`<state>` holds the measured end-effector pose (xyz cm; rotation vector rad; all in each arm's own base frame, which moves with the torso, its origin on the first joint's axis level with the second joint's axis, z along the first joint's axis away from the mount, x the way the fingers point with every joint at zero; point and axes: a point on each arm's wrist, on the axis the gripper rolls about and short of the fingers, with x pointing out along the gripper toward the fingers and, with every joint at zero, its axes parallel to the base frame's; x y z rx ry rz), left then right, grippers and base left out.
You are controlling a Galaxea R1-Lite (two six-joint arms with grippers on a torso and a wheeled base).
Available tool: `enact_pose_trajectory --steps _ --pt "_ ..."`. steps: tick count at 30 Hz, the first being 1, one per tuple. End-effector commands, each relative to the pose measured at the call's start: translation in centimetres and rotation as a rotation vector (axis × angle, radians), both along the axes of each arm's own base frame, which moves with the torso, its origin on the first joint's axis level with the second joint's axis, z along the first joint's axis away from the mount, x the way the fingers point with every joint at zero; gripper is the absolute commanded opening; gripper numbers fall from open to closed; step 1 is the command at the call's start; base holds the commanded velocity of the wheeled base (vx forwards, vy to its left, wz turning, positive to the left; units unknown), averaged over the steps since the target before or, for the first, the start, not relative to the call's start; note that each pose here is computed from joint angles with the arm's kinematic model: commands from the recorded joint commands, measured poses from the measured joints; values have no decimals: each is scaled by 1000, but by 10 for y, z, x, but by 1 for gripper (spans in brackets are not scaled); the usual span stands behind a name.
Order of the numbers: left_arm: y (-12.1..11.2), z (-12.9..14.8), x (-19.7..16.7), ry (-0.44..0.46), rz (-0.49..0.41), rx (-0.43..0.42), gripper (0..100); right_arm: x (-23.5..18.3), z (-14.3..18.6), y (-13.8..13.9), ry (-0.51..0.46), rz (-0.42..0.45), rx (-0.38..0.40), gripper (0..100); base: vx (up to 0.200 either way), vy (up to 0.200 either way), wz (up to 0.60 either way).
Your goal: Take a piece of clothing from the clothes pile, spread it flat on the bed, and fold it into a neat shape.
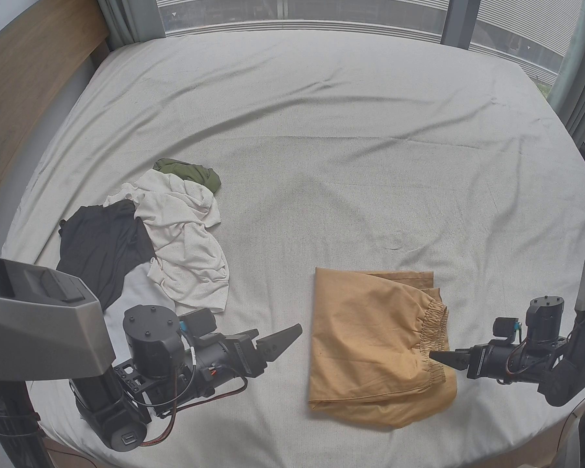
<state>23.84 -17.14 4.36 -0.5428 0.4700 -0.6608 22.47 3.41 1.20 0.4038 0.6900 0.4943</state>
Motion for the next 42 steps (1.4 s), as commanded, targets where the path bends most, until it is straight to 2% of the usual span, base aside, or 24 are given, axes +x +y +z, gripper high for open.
enact_pose_trajectory --steps 1,14,25,34,35,42 --pt "-1 -3 1 8 -1 6 100 4 -23 1 66 6 -1 100 0 0 0" --pt "-2 -3 0 8 -5 6 100 15 -28 20 44 60 66 100 0 0 0" --pt "-3 -4 0 7 -7 7 100 25 -23 33 40 114 154 100 0 0 0" --pt "-3 -4 0 8 -7 8 100 26 -22 36 36 127 164 100 0 0 0" --pt "-3 -4 0 7 -7 7 100 25 -22 37 37 128 164 0 0 0 0" --pt "-3 -1 1 -4 -4 1 100 21 -12 45 16 181 182 0 0 0 0"
